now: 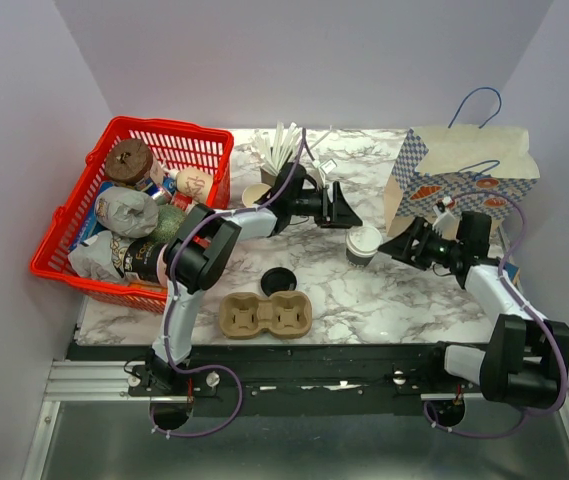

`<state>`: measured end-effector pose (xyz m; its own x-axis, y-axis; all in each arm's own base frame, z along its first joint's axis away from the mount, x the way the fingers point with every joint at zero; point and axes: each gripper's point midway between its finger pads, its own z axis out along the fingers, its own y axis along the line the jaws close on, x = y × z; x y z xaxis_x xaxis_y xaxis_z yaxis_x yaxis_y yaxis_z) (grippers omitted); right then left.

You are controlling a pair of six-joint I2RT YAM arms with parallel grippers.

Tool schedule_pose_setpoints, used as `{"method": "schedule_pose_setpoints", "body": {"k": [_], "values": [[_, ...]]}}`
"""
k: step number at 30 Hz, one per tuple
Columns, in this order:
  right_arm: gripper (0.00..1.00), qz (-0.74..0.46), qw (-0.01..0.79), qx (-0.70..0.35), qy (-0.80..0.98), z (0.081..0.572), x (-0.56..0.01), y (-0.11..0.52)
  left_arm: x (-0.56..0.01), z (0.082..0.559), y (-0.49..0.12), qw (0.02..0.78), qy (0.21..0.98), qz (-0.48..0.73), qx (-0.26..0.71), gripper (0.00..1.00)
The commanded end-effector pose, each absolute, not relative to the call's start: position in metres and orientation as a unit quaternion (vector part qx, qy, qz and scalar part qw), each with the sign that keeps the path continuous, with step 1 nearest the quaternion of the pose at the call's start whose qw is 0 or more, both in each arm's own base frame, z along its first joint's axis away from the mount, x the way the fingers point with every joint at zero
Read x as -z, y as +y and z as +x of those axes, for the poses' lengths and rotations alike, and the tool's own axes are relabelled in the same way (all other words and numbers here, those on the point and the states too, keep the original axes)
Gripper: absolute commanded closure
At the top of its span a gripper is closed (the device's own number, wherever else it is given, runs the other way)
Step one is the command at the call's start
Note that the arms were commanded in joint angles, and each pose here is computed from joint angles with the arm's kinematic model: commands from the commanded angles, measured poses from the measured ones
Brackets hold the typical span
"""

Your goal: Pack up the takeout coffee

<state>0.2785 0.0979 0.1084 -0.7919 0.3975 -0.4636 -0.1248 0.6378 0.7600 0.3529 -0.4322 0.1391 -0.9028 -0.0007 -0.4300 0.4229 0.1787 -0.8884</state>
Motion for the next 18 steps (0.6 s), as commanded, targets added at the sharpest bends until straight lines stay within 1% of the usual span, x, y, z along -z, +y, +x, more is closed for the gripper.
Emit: {"method": "schedule_pose_setpoints", "body": {"k": [1,4,6,7,11,12,13,14,15,17,18], "values": [[0.18,0.034,0.361,-0.41,0.837,0.294,-0.141,0.095,-0.162,0.368,-0.424,0.226,0.753,0.182,0.59,0.18],[0.18,0.003,0.392,-0.383,0.837,0.292,-0.155,0.09,-0.169,0.379,-0.419,0.262,0.764,0.213,0.55,0.17],[0.18,-0.03,0.407,-0.369,0.835,0.289,-0.161,0.09,-0.174,0.38,-0.415,0.272,0.771,0.232,0.527,0.17],[0.18,-0.043,0.402,-0.37,0.836,0.284,-0.162,0.092,-0.178,0.381,-0.413,0.279,0.77,0.242,0.52,0.17],[0.18,-0.157,0.441,-0.346,0.813,0.273,-0.186,0.1,-0.194,0.369,-0.398,0.308,0.756,0.315,0.483,0.17],[0.18,-0.206,0.455,-0.331,0.801,0.271,-0.188,0.102,-0.196,0.365,-0.395,0.31,0.752,0.328,0.481,0.17],[0.17,-0.234,0.452,-0.329,0.796,0.266,-0.189,0.107,-0.202,0.357,-0.394,0.309,0.739,0.346,0.489,0.17],[0.16,-0.273,0.45,-0.326,0.785,0.262,-0.19,0.116,-0.215,0.351,-0.391,0.319,0.728,0.36,0.488,0.03],[0.14,-0.336,0.465,-0.299,0.763,0.268,-0.199,0.118,-0.213,0.344,-0.386,0.321,0.722,0.382,0.48,0.01],[0.11,-0.39,0.434,-0.29,0.758,0.262,-0.193,0.129,-0.232,0.33,-0.378,0.333,0.702,0.407,0.48,0.01],[0.09,-0.423,0.428,-0.278,0.748,0.271,-0.19,0.131,-0.235,0.326,-0.374,0.337,0.698,0.417,0.475,0.01]]}}
